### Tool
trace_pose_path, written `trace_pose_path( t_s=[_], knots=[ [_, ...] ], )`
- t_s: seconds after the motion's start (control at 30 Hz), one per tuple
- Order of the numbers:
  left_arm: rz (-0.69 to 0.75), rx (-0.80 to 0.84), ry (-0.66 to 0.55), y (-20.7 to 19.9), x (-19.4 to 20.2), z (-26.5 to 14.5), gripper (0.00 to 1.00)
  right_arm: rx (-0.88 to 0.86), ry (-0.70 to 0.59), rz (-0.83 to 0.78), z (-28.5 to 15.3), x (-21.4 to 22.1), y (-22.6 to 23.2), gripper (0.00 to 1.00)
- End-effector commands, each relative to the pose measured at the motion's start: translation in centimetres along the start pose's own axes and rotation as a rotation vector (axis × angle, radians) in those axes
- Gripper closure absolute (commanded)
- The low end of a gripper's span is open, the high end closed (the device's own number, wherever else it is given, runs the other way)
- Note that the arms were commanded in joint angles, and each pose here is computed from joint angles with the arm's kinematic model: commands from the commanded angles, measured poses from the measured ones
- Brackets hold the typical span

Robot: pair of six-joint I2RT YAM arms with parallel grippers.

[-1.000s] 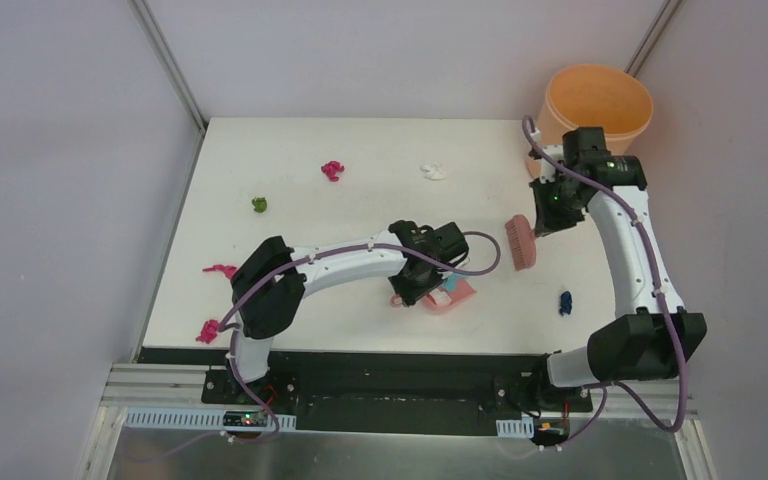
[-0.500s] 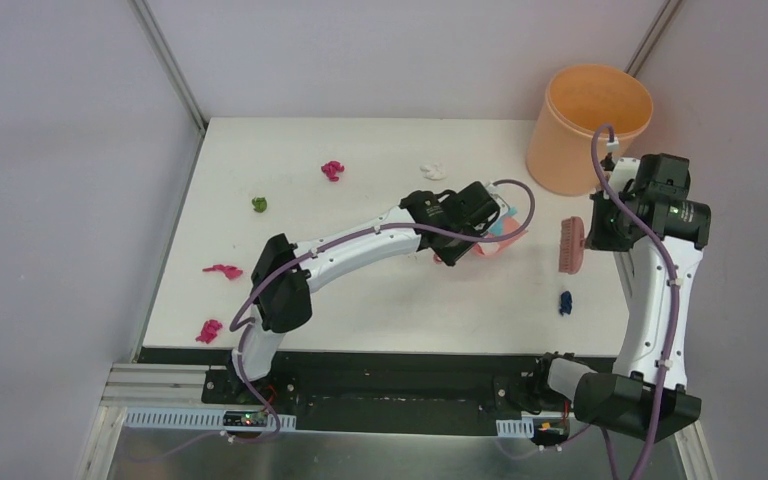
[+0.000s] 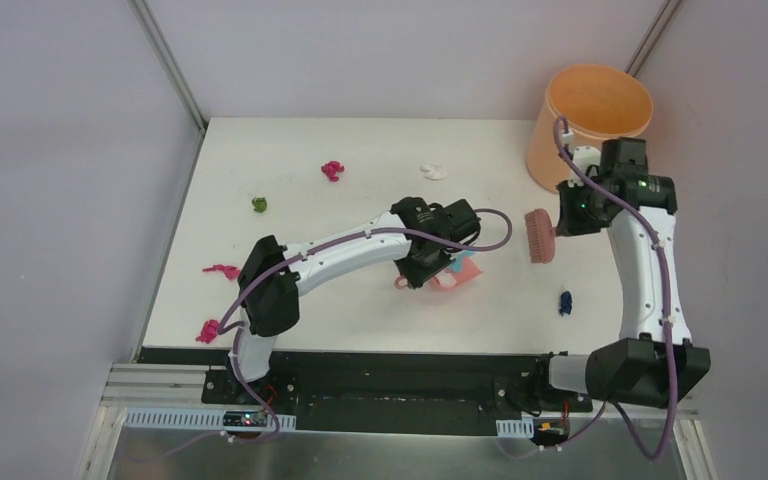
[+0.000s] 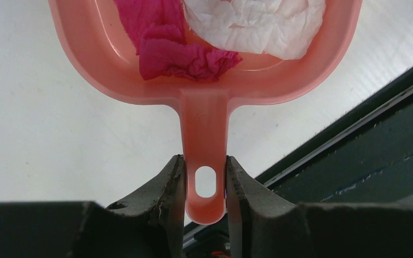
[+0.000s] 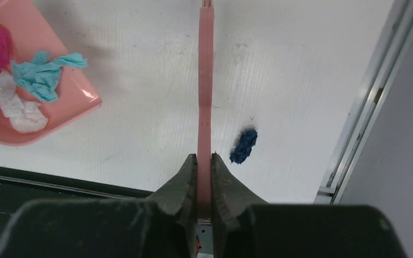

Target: Sweep away the paper scraps from the table

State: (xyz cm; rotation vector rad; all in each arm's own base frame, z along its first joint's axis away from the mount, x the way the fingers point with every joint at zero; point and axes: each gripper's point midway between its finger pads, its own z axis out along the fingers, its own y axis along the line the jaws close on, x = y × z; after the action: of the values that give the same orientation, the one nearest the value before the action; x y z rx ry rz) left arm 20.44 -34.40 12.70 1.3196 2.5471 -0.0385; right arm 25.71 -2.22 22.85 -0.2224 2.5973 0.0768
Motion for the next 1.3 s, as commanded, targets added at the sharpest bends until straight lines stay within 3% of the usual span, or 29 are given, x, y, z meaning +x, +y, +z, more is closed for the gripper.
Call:
trace_pose_path(
  t_s=[0.0,0.2,0.37,0.7,1.03,1.27],
  knots=[
    [-0.009,0.014,0.027,0.2,2.8,-3.2,1.0,0.042,-0.076,-0.118,2.0,-4.7,1.3,1.0],
    [-0.105,0.112,0.033,-0.3,3.4,-1.9,1.0,0.087,-0.045,-0.208,6.3,-9.4,2.3,1.0],
    [-0.104,0.111,0.055,0.0,2.9,-0.8,1.0,0.096,-0.032,-0.326,9.8,-12.5,2.9,1.0],
    [-0.083,0.118,0.161,0.6,2.7,3.7,1.0,-0.123,0.054,-0.437,13.2,-10.2,8.2,1.0],
    [-0.069,0.112,0.134,1.5,-0.1,5.5,1.0,-0.357,0.218,-0.675,10.6,-3.1,12.1,1.0],
    [-0.052,0.082,0.122,2.3,-1.5,7.1,1.0,-0.516,0.207,-0.711,4.0,0.3,13.8,1.0]
  ],
)
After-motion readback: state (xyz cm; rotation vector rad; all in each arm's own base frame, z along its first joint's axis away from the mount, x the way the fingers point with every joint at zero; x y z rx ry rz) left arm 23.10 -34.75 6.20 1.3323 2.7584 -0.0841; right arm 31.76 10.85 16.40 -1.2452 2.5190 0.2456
